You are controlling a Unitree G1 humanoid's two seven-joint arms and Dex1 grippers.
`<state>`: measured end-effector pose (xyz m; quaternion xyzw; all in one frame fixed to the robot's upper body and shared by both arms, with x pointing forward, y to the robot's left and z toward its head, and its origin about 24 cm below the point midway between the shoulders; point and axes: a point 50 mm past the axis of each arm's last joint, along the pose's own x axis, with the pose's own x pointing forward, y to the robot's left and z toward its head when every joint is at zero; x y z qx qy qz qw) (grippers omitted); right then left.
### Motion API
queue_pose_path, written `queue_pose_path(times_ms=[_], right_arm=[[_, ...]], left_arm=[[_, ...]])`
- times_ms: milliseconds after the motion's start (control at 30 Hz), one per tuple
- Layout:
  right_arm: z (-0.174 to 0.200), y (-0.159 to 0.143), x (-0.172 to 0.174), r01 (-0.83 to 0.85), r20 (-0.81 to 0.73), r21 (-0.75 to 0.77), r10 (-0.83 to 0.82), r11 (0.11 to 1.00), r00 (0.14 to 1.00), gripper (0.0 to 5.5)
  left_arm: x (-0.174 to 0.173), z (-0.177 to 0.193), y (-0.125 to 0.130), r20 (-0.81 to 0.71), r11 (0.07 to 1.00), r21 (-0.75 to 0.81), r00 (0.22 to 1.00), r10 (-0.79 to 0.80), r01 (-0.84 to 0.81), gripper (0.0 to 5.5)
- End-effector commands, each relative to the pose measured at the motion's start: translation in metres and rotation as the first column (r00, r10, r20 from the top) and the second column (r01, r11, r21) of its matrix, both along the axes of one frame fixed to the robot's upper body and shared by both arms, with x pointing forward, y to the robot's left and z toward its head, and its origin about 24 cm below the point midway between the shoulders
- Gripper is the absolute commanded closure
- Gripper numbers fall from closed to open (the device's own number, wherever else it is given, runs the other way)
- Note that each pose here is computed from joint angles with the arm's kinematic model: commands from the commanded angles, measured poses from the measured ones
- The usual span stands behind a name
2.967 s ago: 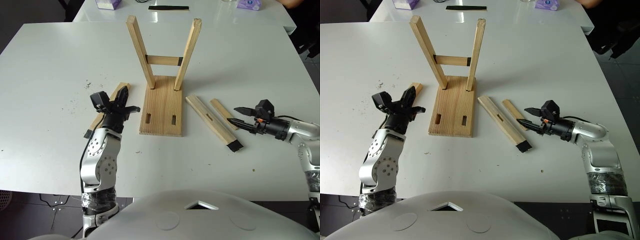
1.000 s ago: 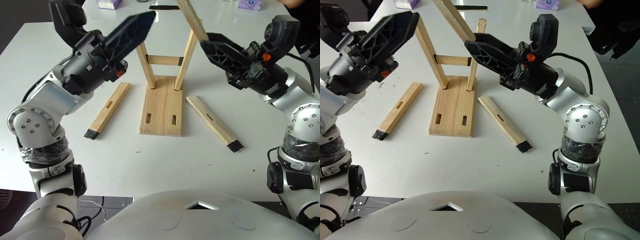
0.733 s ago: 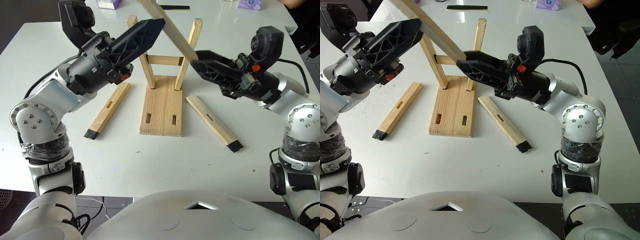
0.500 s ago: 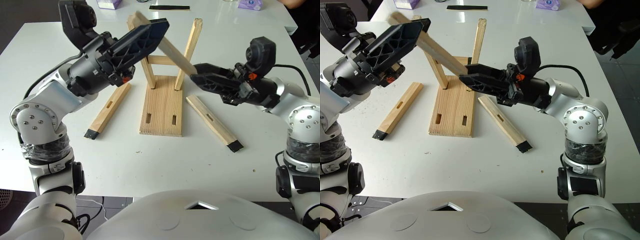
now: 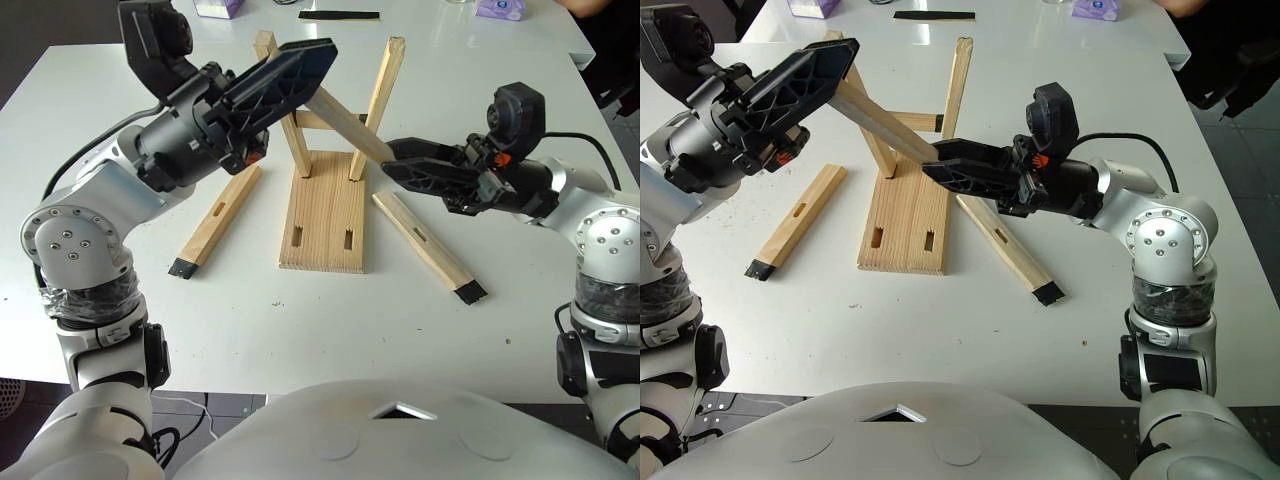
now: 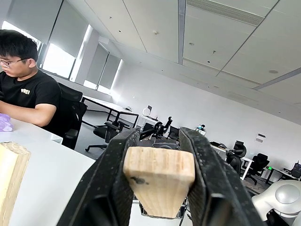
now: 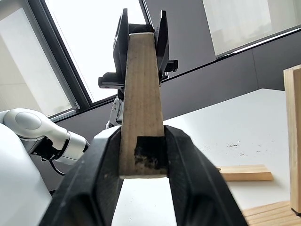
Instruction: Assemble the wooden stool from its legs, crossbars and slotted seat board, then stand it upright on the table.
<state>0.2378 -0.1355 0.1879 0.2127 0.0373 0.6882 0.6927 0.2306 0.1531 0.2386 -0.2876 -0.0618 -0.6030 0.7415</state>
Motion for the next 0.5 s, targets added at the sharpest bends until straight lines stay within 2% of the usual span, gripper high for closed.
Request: queue_pose_path(times_ms=[33, 233, 267, 400, 500], right_arm=[[0.003, -0.003, 0.005, 0.027, -0.018, -0.003, -0.027, 1.000, 0.999, 4.19], [-0.001, -0.001, 0.003, 0.045, -0.025, -0.002, -0.045, 0.999, 0.999, 4.19], [-0.002, -0.001, 0.003, 0.048, -0.018, 0.002, -0.048, 0.999, 0.999, 3.90], [-0.010, -0.004, 0.008, 0.119, 0.021, -0.037, -0.119, 0.992, 0.993, 3.31], [-0.024, -0.011, 0.011, 0.183, 0.048, -0.116, -0.179, 0.976, 0.983, 3.27]], left_arm=[[-0.002, 0.005, -0.002, 0.039, 1.000, -0.003, 0.999, -0.013, 0.013, 4.18], [-0.004, 0.001, -0.002, 0.039, 1.000, -0.013, 0.999, -0.010, 0.011, 4.18], [-0.004, 0.000, -0.002, 0.039, 1.000, -0.015, 0.999, -0.006, 0.007, 4.18], [-0.001, -0.008, 0.004, 0.043, 0.998, 0.011, 0.998, 0.056, -0.056, 4.18], [0.007, -0.017, 0.019, 0.072, 0.984, 0.072, 0.985, 0.159, -0.164, 4.18]])
